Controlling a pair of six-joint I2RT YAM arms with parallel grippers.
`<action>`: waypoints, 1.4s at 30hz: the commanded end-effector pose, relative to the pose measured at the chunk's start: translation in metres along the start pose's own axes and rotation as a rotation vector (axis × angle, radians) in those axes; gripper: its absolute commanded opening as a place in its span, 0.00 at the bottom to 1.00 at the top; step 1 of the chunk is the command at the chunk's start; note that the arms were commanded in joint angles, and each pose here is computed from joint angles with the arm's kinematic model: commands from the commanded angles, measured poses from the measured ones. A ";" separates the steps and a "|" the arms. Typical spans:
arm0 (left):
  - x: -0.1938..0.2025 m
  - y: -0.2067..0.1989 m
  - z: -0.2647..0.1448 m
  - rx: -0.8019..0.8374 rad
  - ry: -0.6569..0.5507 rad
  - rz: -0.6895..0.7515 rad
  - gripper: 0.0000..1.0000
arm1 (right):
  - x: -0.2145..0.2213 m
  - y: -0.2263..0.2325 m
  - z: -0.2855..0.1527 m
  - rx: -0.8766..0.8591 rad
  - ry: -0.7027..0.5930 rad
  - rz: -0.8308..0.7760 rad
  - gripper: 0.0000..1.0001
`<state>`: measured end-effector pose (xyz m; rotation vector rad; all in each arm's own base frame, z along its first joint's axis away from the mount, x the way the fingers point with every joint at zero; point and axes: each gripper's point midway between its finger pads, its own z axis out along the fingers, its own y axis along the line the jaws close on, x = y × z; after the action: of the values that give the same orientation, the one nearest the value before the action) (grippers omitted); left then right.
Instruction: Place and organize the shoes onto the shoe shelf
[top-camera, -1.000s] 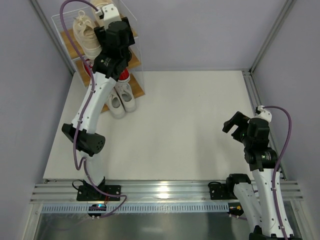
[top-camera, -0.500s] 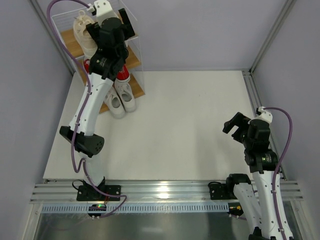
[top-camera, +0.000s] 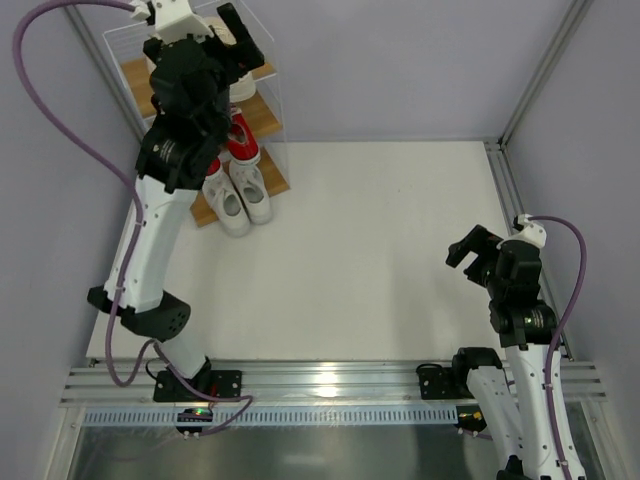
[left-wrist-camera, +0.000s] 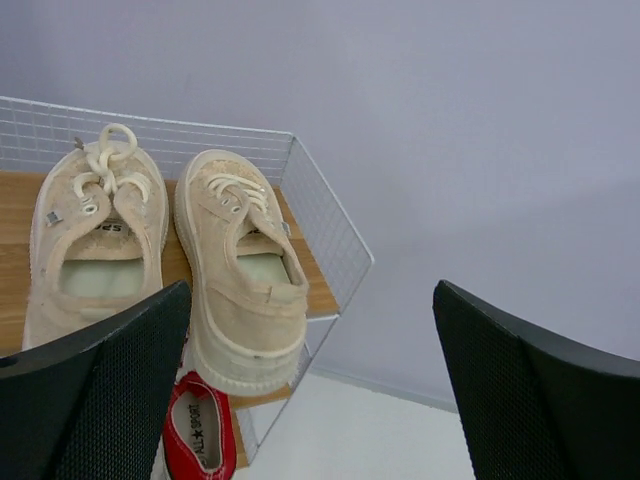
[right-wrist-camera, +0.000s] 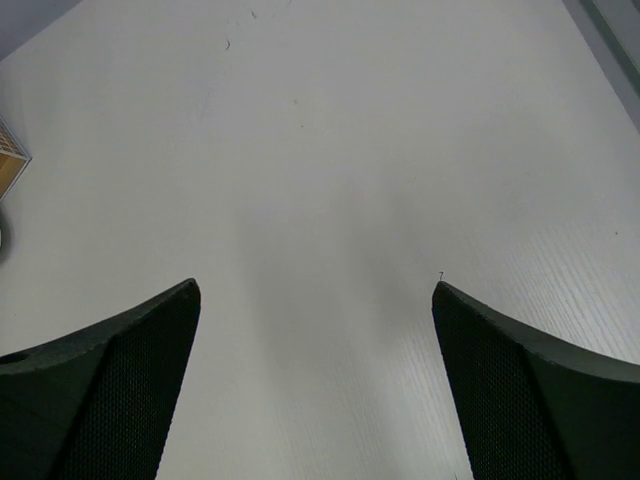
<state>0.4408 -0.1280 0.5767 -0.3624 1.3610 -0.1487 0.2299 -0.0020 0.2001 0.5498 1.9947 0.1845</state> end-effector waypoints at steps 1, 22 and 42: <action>-0.047 -0.002 -0.056 0.090 -0.024 -0.034 1.00 | -0.008 0.002 -0.006 -0.013 -0.032 -0.018 0.97; 0.052 0.158 -0.232 0.005 0.466 0.198 1.00 | -0.021 0.065 -0.032 -0.331 0.000 -0.024 0.97; 0.056 0.194 -0.268 0.033 0.443 0.210 1.00 | -0.039 0.111 -0.056 -0.602 -0.044 -0.134 0.97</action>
<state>0.1701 -0.0102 0.4142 -0.1834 1.8229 -0.1025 0.2271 0.0776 0.2639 0.1377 1.9045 0.6376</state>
